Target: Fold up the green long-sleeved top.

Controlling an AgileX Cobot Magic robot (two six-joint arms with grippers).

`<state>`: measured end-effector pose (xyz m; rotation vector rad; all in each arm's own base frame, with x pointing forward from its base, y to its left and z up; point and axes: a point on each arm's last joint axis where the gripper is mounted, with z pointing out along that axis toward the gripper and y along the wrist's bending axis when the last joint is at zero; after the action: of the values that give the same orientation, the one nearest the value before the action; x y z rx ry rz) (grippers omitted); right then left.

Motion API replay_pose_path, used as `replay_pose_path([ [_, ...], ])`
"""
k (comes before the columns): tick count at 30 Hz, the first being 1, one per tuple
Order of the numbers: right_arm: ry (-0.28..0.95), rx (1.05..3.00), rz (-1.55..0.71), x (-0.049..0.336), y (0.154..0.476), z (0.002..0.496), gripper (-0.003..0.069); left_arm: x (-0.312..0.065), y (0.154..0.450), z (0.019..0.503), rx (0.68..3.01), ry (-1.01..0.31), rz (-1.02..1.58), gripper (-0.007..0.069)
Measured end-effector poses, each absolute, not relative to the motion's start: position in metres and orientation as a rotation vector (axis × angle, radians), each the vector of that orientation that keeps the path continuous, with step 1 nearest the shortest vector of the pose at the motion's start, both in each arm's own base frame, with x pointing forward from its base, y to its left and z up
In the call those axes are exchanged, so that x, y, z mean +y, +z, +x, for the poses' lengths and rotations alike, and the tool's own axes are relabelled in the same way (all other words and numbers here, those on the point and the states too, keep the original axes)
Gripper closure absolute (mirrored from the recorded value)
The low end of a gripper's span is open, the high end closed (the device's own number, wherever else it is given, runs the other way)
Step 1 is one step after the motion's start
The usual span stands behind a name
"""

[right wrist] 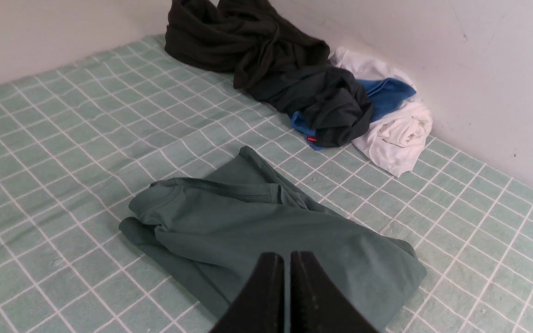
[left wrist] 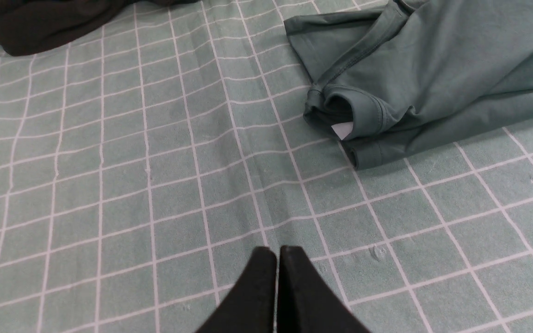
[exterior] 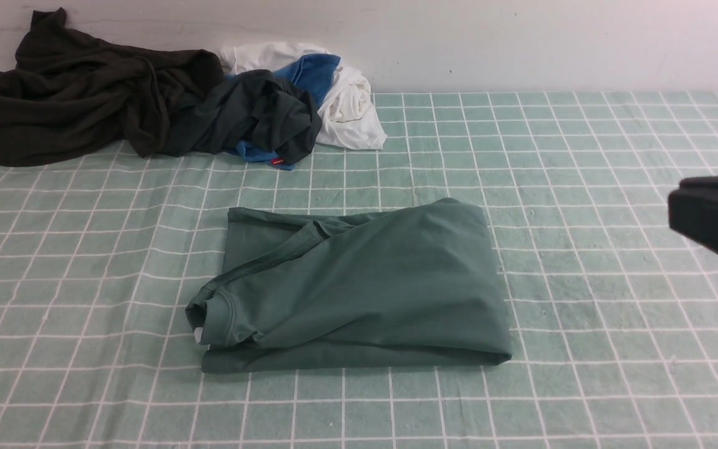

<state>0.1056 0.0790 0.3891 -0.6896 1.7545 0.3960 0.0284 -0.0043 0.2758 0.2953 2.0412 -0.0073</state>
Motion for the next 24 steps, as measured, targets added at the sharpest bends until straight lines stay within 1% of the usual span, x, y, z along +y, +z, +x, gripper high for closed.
replay_pose_path([
  [4, 0.397, 1.746, -0.682, 0.074, 0.382, 0.099, 0.0669, -0.004, 0.275, 0.029, 2.043, -0.007, 0.296, 0.0629],
  [7, 0.396, 1.761, -0.687, 0.073, 0.379, 0.097, 0.0670, -0.004, 0.275, 0.029, 2.043, -0.007, 0.296, 0.0629],
  [11, 0.356, 1.778, -0.711, 0.071, 0.376, 0.097, 0.0671, -0.004, 0.275, 0.029, 2.044, -0.007, 0.296, 0.0629],
  [15, 0.357, 1.774, -0.710, 0.071, 0.377, 0.097, 0.0671, -0.004, 0.275, 0.029, 2.044, -0.007, 0.296, 0.0629],
  [18, 0.393, 1.780, -0.697, 0.072, 0.377, 0.096, 0.0671, -0.004, 0.275, 0.029, 2.044, -0.007, 0.296, 0.0629],
  [21, 0.456, 1.777, -0.666, 0.075, 0.376, 0.095, 0.0671, -0.004, 0.275, 0.029, 2.044, -0.007, 0.296, 0.0629],
  [24, 0.469, 1.746, -0.635, 0.075, 0.367, 0.097, 0.0671, -0.004, 0.275, 0.029, 2.044, -0.007, 0.296, 0.0629],
])
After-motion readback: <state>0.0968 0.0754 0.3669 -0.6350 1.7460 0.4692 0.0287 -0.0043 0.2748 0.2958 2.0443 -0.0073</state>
